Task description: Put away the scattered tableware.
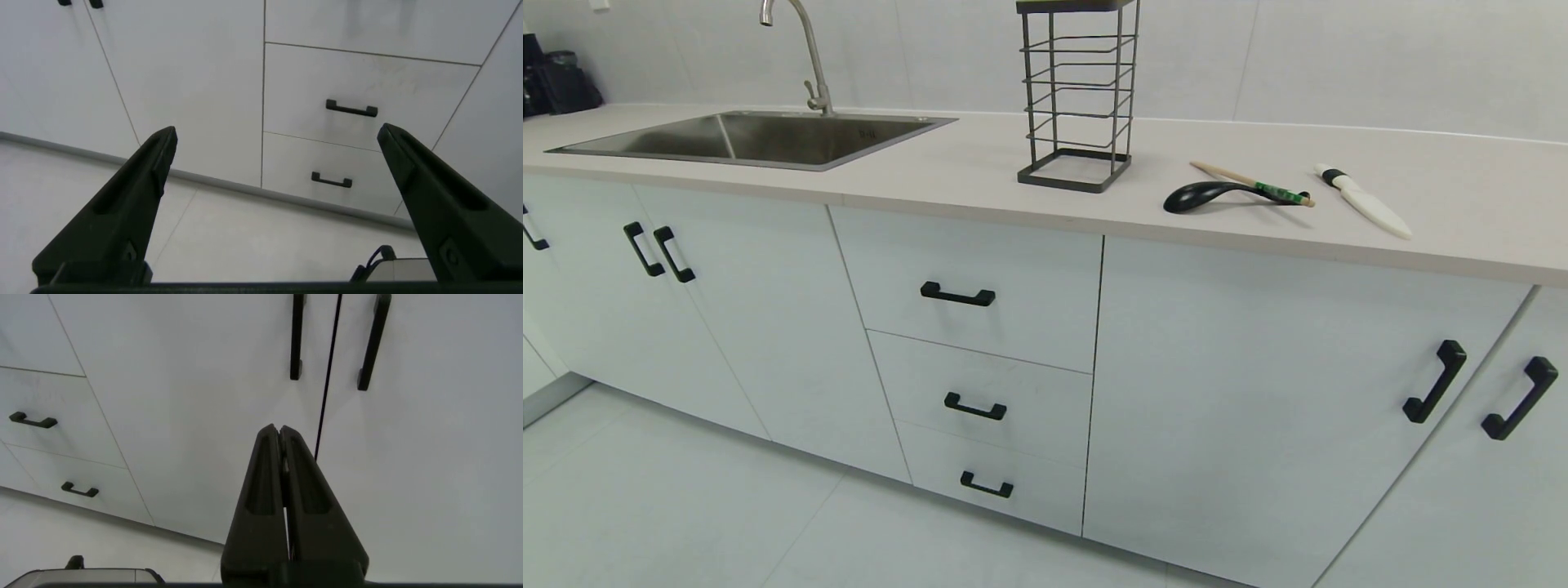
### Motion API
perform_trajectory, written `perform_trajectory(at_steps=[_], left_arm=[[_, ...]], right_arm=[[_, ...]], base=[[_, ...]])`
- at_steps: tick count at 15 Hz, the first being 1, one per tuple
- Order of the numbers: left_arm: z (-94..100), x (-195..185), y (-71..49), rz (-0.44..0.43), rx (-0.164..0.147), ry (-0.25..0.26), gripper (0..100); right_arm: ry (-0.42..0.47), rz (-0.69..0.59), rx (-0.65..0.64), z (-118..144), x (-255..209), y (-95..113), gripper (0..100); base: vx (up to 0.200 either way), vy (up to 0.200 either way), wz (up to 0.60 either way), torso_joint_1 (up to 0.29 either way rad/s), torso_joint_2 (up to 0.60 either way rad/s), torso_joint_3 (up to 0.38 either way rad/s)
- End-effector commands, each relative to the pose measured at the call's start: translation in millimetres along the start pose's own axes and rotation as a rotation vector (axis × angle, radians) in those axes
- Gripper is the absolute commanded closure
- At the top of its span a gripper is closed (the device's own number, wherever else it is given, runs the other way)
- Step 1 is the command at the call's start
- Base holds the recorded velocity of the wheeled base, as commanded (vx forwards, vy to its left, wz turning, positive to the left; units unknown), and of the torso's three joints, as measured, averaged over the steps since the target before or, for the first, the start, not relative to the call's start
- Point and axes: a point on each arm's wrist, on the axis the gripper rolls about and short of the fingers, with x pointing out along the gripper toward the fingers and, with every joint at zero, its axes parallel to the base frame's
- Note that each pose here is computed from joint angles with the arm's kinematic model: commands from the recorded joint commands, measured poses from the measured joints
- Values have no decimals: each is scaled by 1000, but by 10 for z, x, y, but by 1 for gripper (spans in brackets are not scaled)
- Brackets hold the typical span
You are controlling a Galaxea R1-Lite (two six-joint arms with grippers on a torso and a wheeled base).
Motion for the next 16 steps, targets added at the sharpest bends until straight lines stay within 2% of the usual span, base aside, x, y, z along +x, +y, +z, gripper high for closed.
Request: perform_trajectory(at_steps=[1, 5, 6, 7, 8, 9, 10, 11, 12, 13, 14, 15, 16], left_arm=[[1, 1, 0, 0, -10, 0, 0], [1, 0, -2, -9, 4, -1, 0], [9, -1, -17, -76, 54, -11, 0], [153, -26, -34, -138, 163, -124, 0], [516, -123, -45, -135, 196, -288, 0], [566, -133, -47, -137, 197, -296, 0], [659, -131, -52, -185, 195, -261, 0], [624, -122, -50, -197, 192, -230, 0], [582, -104, -50, -220, 192, -173, 0], [581, -91, -52, -245, 193, -154, 0], [603, -19, -63, -314, 187, -102, 0], [616, 36, -69, -347, 197, -67, 0], [606, 93, -71, -374, 237, -33, 0]], right_arm=[[1, 1, 0, 1, 1, 0, 100], [3, 1, 0, -1, 1, 0, 100], [1, 1, 0, 1, 1, 0, 100], [1, 1, 0, 1, 1, 0, 100], [1, 1, 0, 1, 1, 0, 100], [3, 1, 0, -1, 1, 0, 100], [1, 1, 0, 1, 1, 0, 100], [3, 1, 0, -1, 1, 0, 100], [3, 1, 0, -1, 1, 0, 100], [3, 1, 0, -1, 1, 0, 100], [3, 1, 0, -1, 1, 0, 100], [3, 1, 0, -1, 1, 0, 100], [3, 1, 0, -1, 1, 0, 100]], base=[[0, 0, 0, 0, 0, 0], [0, 0, 0, 0, 0, 0], [0, 0, 0, 0, 0, 0], [0, 0, 0, 0, 0, 0], [0, 0, 0, 0, 0, 0], [0, 0, 0, 0, 0, 0], [0, 0, 0, 0, 0, 0], [0, 0, 0, 0, 0, 0], [0, 0, 0, 0, 0, 0], [0, 0, 0, 0, 0, 0], [0, 0, 0, 0, 0, 0], [0, 0, 0, 0, 0, 0], [0, 0, 0, 0, 0, 0]])
